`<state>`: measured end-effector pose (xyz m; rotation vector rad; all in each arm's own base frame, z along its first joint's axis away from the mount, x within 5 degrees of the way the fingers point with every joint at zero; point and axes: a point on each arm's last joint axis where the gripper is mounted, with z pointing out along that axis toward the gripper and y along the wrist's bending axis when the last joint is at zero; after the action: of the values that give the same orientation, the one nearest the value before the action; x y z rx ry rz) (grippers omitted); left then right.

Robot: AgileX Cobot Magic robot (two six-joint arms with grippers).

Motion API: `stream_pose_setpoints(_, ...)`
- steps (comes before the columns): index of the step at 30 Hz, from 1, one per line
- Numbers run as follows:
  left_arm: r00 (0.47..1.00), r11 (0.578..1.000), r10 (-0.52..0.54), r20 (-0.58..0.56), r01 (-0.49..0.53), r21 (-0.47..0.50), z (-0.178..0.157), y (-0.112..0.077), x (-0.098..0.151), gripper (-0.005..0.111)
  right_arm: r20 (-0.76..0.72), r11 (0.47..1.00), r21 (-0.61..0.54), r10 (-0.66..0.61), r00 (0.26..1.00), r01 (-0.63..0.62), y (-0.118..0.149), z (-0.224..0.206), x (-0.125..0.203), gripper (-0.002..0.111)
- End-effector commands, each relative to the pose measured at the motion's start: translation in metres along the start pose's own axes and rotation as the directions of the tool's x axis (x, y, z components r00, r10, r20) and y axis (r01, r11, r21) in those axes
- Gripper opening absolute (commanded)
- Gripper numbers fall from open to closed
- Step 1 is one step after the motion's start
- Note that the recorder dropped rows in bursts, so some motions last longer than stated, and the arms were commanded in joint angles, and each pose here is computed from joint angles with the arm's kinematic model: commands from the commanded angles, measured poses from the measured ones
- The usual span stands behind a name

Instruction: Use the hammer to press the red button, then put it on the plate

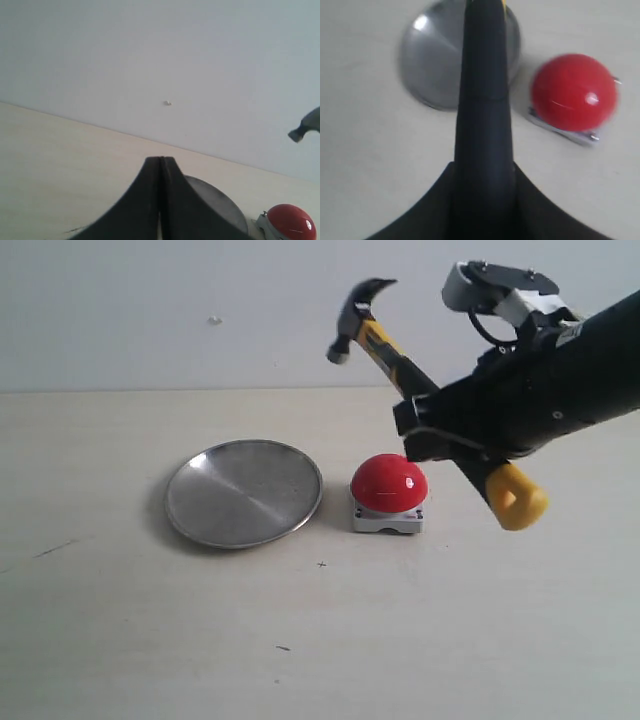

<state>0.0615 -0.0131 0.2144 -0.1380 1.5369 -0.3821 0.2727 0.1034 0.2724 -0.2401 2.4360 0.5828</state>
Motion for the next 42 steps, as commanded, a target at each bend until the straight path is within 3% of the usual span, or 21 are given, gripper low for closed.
stream_pose_setpoints(1, 1.000, 1.000, -0.006, 0.005, 0.006, -0.003, 0.000, 0.000, 0.000, 0.000, 0.206, 0.973, -0.230, 0.069, 0.976, -0.020, 0.018, -0.002, -0.010, 0.000)
stream_pose_setpoints(4, 1.000, 1.000, -0.006, 0.005, 0.006, -0.003, 0.000, 0.000, 0.000, 0.000, 0.269, 0.929, -0.363, 0.181, 0.946, -0.075, 0.022, 0.003, -0.008, 0.000)
stream_pose_setpoints(5, 1.000, 1.000, -0.006, 0.005, 0.006, -0.003, 0.000, 0.000, 0.000, 0.000, 0.285, 0.930, -0.365, 0.156, 0.946, -0.043, 0.021, 0.006, -0.006, 0.000)
stream_pose_setpoints(10, 1.000, 1.000, -0.006, 0.005, 0.006, -0.003, 0.000, 0.000, 0.000, 0.000, 0.261, 0.958, -0.282, 0.130, 0.956, -0.053, 0.016, 0.022, 0.003, 0.000)
stream_pose_setpoints(21, 1.000, 1.000, -0.006, 0.005, 0.006, -0.003, 0.000, 0.000, 0.000, 0.000, 0.227, 0.987, -0.157, 0.069, 0.972, -0.034, 0.036, 0.057, 0.003, 0.000)
stream_pose_setpoints(28, 1.000, 1.000, -0.006, 0.005, 0.006, -0.003, 0.000, 0.000, 0.000, 0.000, 0.204, 0.983, -0.164, 0.115, 0.972, -0.082, 0.036, 0.062, 0.005, 0.000)
stream_pose_setpoints(30, 1.000, 1.000, -0.006, 0.005, 0.006, -0.003, 0.000, 0.000, 0.000, 0.000, 0.215, 0.989, -0.108, 0.125, 0.969, -0.104, 0.037, 0.064, 0.007, 0.000)
stream_pose_setpoints(37, 1.000, 1.000, -0.006, 0.005, 0.006, -0.003, 0.000, 0.000, 0.000, 0.000, 0.349, 0.989, 0.132, 0.019, 0.937, -0.070, 0.066, 0.059, -0.001, 0.000)
stream_pose_setpoints(39, 1.000, 1.000, -0.006, 0.005, 0.006, -0.003, 0.000, 0.000, 0.000, 0.000, 0.436, 0.981, 0.187, -0.027, 0.900, -0.061, 0.077, 0.055, -0.003, 0.000)
stream_pose_setpoints(42, 1.000, 1.000, -0.006, 0.005, 0.006, -0.003, 0.000, 0.000, 0.000, 0.000, 0.562, 0.988, 0.139, -0.016, 0.827, -0.075, 0.093, 0.053, 0.000, 0.000)
